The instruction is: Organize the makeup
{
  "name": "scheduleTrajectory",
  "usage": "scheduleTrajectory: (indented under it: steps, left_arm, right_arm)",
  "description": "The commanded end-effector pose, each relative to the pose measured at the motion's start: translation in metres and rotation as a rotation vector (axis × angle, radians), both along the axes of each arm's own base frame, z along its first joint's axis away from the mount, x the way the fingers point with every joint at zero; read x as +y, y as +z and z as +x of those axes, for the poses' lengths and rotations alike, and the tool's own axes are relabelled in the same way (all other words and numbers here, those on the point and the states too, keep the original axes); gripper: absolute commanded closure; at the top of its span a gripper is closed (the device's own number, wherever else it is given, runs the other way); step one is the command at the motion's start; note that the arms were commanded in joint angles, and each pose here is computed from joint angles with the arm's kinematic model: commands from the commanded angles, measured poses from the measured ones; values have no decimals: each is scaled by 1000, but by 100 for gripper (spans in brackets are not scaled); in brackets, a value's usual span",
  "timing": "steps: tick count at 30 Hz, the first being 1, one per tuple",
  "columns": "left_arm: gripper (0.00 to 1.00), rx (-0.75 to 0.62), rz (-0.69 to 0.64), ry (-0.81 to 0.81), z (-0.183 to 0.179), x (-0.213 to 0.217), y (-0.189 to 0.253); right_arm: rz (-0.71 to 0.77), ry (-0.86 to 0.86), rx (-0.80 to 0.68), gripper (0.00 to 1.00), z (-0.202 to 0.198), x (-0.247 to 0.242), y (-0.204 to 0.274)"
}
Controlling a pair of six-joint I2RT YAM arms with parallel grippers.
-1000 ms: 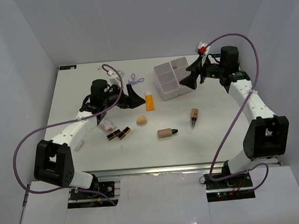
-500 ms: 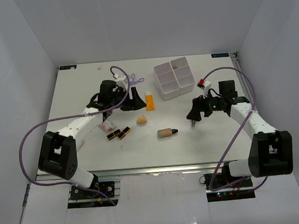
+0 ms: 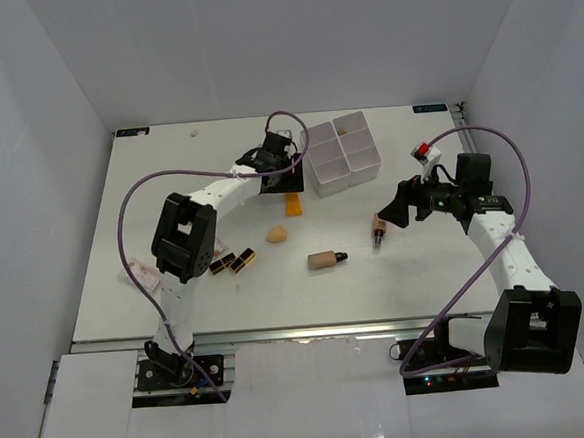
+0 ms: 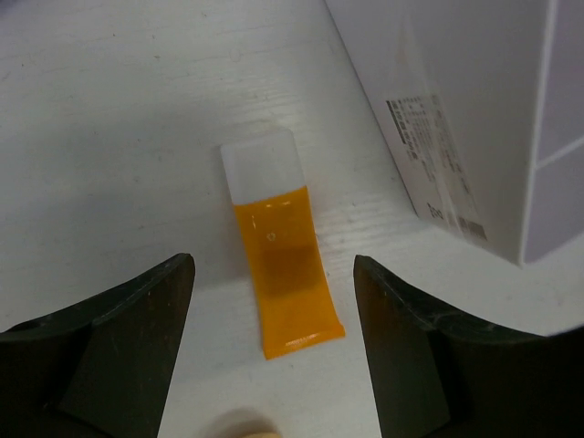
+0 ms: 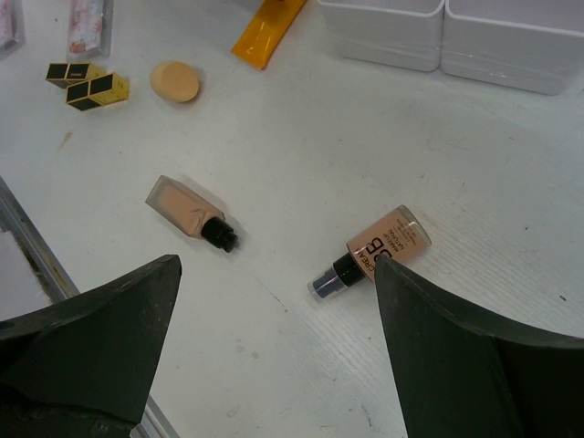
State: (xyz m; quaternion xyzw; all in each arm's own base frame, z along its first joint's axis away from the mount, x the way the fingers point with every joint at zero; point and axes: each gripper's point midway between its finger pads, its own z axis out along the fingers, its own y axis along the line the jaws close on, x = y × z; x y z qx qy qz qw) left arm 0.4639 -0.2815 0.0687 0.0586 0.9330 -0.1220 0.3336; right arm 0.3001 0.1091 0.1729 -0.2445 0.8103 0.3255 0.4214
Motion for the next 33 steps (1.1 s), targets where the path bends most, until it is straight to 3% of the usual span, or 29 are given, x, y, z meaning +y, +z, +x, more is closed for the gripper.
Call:
scheduleTrajectory:
  steps: [1, 17, 25, 29, 33]
  left_arm:
    - [18, -33, 102, 60, 20, 9, 12]
    - [25, -3, 184, 51, 18, -1, -20]
    - [33, 20, 195, 47, 9, 1, -28]
    - [41, 38, 203, 57, 5, 4, -38]
    - [60, 34, 197, 74, 1, 8, -40]
  right_arm:
    - [38, 14, -57, 7, -3, 0, 18]
    - [65, 1, -73, 6, -6, -6, 25]
    - [66, -3, -64, 6, -4, -7, 23]
    - [66, -7, -60, 6, -4, -8, 21]
    - [67, -13, -62, 7, -3, -10, 22]
